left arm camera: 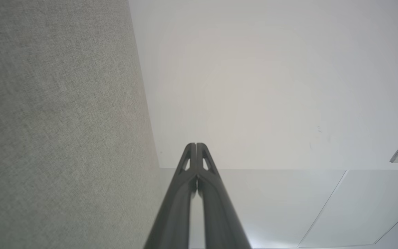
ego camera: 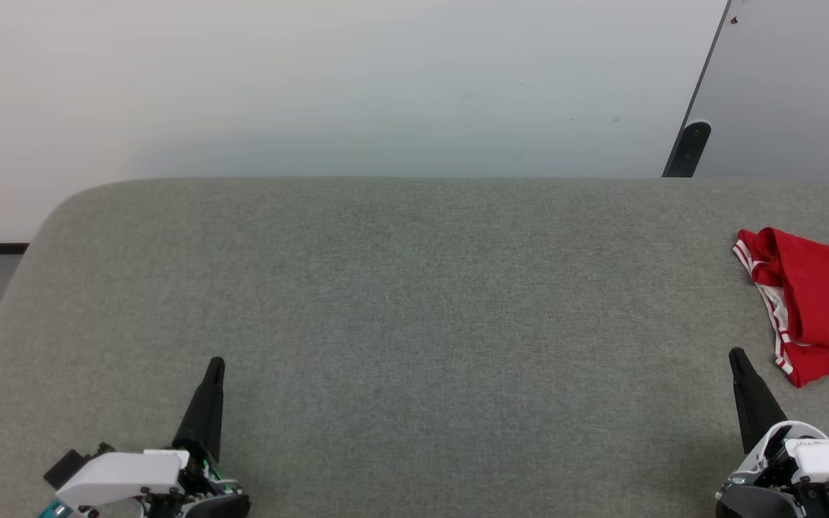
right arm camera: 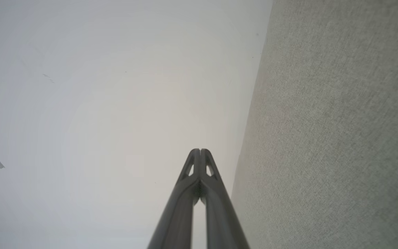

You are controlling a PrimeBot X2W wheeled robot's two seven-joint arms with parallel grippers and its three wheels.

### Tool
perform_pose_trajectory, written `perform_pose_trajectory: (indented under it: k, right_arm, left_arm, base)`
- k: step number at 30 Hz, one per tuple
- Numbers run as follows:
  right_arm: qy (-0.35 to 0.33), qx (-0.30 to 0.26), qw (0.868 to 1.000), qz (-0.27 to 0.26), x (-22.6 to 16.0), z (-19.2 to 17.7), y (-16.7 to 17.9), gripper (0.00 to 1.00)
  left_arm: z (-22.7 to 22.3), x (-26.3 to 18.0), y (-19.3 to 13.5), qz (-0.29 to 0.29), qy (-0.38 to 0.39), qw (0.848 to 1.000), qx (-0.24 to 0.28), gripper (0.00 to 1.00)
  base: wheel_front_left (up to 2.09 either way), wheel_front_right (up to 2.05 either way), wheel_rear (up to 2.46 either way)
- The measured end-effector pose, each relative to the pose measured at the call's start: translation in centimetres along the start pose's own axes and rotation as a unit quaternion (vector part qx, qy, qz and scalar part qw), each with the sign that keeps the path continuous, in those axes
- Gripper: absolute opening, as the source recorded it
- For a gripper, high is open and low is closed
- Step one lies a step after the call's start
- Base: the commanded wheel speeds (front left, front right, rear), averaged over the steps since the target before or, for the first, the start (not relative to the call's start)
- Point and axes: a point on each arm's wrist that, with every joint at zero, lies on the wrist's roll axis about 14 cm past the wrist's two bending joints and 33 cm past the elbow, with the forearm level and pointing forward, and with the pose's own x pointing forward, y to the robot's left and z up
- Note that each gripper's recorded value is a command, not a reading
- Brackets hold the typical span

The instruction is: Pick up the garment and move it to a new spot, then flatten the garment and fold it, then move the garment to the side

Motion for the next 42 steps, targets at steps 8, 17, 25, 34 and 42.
perform_pose_trajectory:
  k: [8,17,25,34,42]
  right_arm:
    - [0.0,0.0,1.0,0.002,0.08,-0.01,0.13,0.0]
    - [0.0,0.0,1.0,0.002,0.08,-0.01,0.13,0.0]
    - [0.0,0.0,1.0,0.002,0.08,-0.01,0.12,0.0]
    - [0.0,0.0,1.0,0.002,0.08,-0.01,0.12,0.0]
    - [0.0,0.0,1.0,0.002,0.08,-0.01,0.12,0.0]
  left_arm:
    - [-0.01,0.01,-0.03,0.0,0.0,1.0,0.0,0.0]
    - [-0.01,0.02,-0.03,0.0,0.0,1.0,0.0,0.0]
    - [-0.01,0.02,-0.03,0.0,0.0,1.0,0.0,0.0]
    - [-0.01,0.02,-0.03,0.0,0.0,1.0,0.0,0.0]
    - [-0.01,0.02,-0.03,0.0,0.0,1.0,0.0,0.0]
  base:
    - [0.0,0.0,0.0]
    - [0.0,0.0,0.0]
    - [0.0,0.0,0.0]
    - [0.0,0.0,0.0]
    - [0.0,0.0,0.0]
